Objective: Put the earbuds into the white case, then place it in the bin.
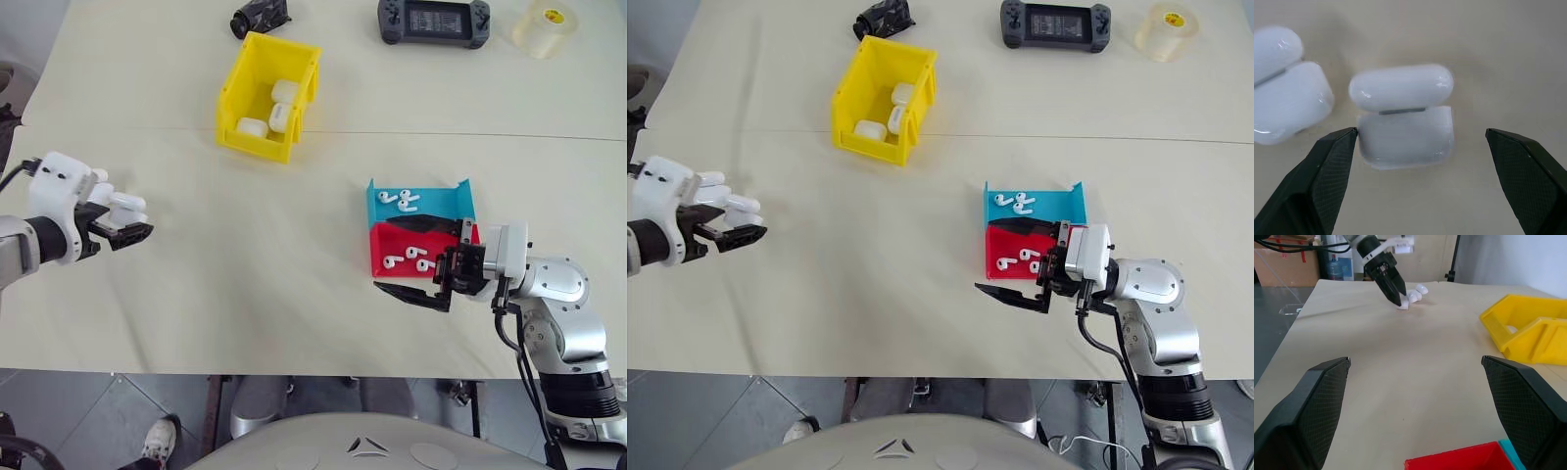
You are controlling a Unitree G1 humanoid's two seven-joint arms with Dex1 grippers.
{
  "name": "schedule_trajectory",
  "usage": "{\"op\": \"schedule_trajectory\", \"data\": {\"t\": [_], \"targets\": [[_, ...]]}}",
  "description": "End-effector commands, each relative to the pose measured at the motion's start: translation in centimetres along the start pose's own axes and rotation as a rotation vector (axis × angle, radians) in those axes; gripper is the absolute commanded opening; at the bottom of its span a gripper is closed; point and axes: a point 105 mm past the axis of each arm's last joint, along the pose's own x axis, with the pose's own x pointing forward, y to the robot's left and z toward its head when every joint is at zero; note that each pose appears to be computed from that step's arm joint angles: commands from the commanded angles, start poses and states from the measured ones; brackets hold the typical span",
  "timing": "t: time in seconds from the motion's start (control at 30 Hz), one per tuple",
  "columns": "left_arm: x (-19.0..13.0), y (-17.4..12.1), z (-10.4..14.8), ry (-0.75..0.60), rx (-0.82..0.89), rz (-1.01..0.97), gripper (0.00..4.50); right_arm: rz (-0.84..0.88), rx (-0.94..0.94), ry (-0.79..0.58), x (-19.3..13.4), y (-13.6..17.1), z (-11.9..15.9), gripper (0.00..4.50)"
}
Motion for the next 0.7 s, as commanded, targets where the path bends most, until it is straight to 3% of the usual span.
{"op": "schedule_trajectory", "data": {"t": [0.03,0.5,0.6,0.7], "targets": [[0.1,0.4,0.1,0.048,0.011,0.025,4.47,0.009,-0.031,-0.019,0.2,0.2,1.2,4.5],[1.7,0.5,0.5,0.119,-0.038,-0.011,4.47,-0.016,-0.035,-0.014,0.2,0.3,1.6,4.5],[1.8,0.4,0.0,0.143,-0.062,-0.028,3.84,-0.021,-0.036,-0.013,0.2,0.3,1.6,4.5],[1.7,0.5,0.0,0.136,-0.061,-0.019,2.91,-0.026,-0.038,-0.012,0.2,0.2,1.6,4.5]]}}
